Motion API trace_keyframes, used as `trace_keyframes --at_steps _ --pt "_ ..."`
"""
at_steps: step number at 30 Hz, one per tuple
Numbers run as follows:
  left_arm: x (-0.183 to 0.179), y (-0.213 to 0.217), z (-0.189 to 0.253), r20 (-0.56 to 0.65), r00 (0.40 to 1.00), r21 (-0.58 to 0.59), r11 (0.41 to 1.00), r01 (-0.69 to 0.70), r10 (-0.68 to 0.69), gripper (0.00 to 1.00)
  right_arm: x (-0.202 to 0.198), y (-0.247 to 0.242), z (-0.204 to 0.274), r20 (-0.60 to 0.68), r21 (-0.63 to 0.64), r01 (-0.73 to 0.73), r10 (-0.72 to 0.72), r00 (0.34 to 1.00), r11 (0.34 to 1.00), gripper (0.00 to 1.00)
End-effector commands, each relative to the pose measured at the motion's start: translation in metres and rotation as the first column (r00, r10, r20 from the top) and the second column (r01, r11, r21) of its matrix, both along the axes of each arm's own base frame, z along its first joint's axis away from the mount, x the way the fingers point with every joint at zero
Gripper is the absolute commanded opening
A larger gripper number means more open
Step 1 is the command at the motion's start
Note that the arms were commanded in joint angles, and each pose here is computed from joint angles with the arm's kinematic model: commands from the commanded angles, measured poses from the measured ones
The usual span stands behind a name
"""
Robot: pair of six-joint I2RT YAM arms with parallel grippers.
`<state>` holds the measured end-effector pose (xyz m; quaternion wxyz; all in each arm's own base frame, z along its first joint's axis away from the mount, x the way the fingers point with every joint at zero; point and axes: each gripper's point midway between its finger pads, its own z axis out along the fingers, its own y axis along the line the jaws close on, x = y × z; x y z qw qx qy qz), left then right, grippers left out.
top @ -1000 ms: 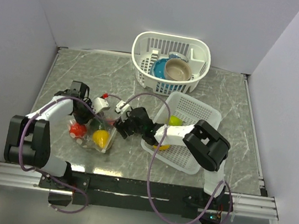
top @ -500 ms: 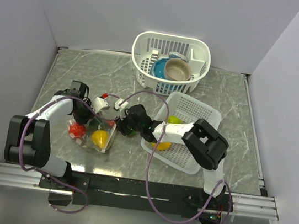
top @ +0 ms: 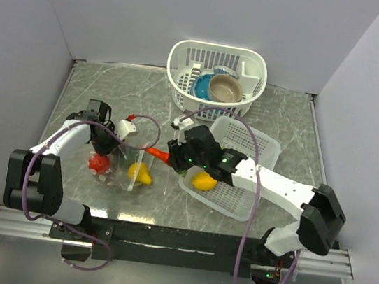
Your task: Open the zip-top bag and remove the fake food
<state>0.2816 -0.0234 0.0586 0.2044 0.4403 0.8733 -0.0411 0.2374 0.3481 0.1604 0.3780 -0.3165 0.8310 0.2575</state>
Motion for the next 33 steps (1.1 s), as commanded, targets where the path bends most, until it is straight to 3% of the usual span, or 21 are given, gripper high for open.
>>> trace_keyframes --at_steps 1,3,6,7,10,11,13,14,18,20,23,24,25,26,27,29,30,31,33 --pt "0.005 -0.006 0.015 0.03 1.0 -0.035 0.999 0.006 -0.005 0.01 0.002 -0.07 0.007 -0.009 -0.092 0.311 -0.313 0.95 0.946 0.0" --pt "0.004 -0.007 0.016 0.028 1.0 -0.043 0.999 0.01 -0.008 0.01 0.011 -0.111 0.027 0.08 -0.048 0.496 -0.492 0.867 0.867 0.0" --pt "0.003 -0.011 0.018 0.021 1.0 -0.063 0.998 0.014 -0.012 0.01 0.005 -0.159 0.034 0.095 0.058 0.665 -0.667 0.739 0.745 0.0" --pt "0.002 -0.011 0.019 0.018 1.0 -0.064 0.998 0.014 -0.013 0.01 0.006 -0.182 0.027 0.111 0.077 0.747 -0.75 0.652 0.66 0.0" --pt "0.002 -0.012 0.021 0.017 1.0 -0.068 0.998 0.016 -0.015 0.01 -0.001 -0.217 0.021 0.102 0.114 0.838 -0.845 0.525 0.534 0.0" --pt "0.003 -0.012 0.022 0.02 1.0 -0.068 0.998 0.018 -0.016 0.01 -0.006 -0.224 0.014 0.107 0.083 0.853 -0.855 0.507 0.516 0.03" --pt "0.001 -0.013 0.022 0.017 1.0 -0.071 0.997 0.018 -0.017 0.01 -0.01 -0.229 -0.003 0.107 0.024 0.873 -0.87 0.482 0.487 0.24" --pt "0.001 -0.013 0.023 0.02 1.0 -0.074 0.997 0.02 -0.018 0.01 -0.01 -0.228 -0.008 0.108 0.003 0.873 -0.868 0.485 0.488 0.4" --pt "0.001 -0.013 0.024 0.028 0.999 -0.072 0.997 0.018 -0.016 0.01 -0.006 -0.202 -0.012 0.153 -0.04 0.814 -0.802 0.578 0.579 0.7" --pt "-0.001 -0.012 0.022 0.025 1.0 -0.066 0.998 0.017 -0.015 0.01 -0.001 -0.194 0.0 0.181 -0.013 0.809 -0.795 0.579 0.587 0.97" --pt "-0.002 -0.012 0.017 0.022 1.0 -0.062 0.998 0.018 -0.017 0.01 0.009 -0.175 0.024 0.229 0.018 0.783 -0.765 0.602 0.621 1.0" --pt "-0.001 -0.012 0.016 0.022 1.0 -0.062 0.998 0.016 -0.015 0.01 0.007 -0.16 0.033 0.281 0.007 0.732 -0.704 0.653 0.682 1.0" --pt "-0.001 -0.012 0.014 0.022 1.0 -0.058 0.998 0.018 -0.017 0.01 0.011 -0.138 0.049 0.28 0.084 0.692 -0.683 0.674 0.717 1.0" --pt "-0.001 -0.012 0.013 0.022 1.0 -0.056 0.998 0.017 -0.016 0.01 0.009 -0.122 0.054 0.297 0.103 0.64 -0.637 0.711 0.762 1.0" --pt "-0.001 -0.011 0.012 0.019 1.0 -0.053 0.998 0.017 -0.016 0.01 -0.002 -0.101 0.05 0.341 0.062 0.527 -0.514 0.787 0.848 1.0" --pt "0.002 -0.01 0.01 0.026 1.0 -0.048 0.999 0.018 -0.016 0.01 -0.007 -0.065 0.059 0.341 0.148 0.409 -0.435 0.834 0.9 1.0" --pt "0.002 -0.009 0.008 0.025 1.0 -0.039 0.999 0.015 -0.015 0.01 -0.012 -0.054 0.046 0.355 0.117 0.347 -0.366 0.86 0.93 1.0" --pt "0.004 -0.008 0.008 0.03 0.999 -0.035 0.999 0.014 -0.013 0.01 -0.022 -0.028 0.053 0.338 0.194 0.248 -0.302 0.891 0.949 0.99" --pt "0.006 -0.007 0.006 0.036 0.999 -0.025 1.0 0.016 -0.015 0.01 -0.033 -0.007 0.034 0.361 0.167 0.136 -0.189 0.913 0.977 0.98"
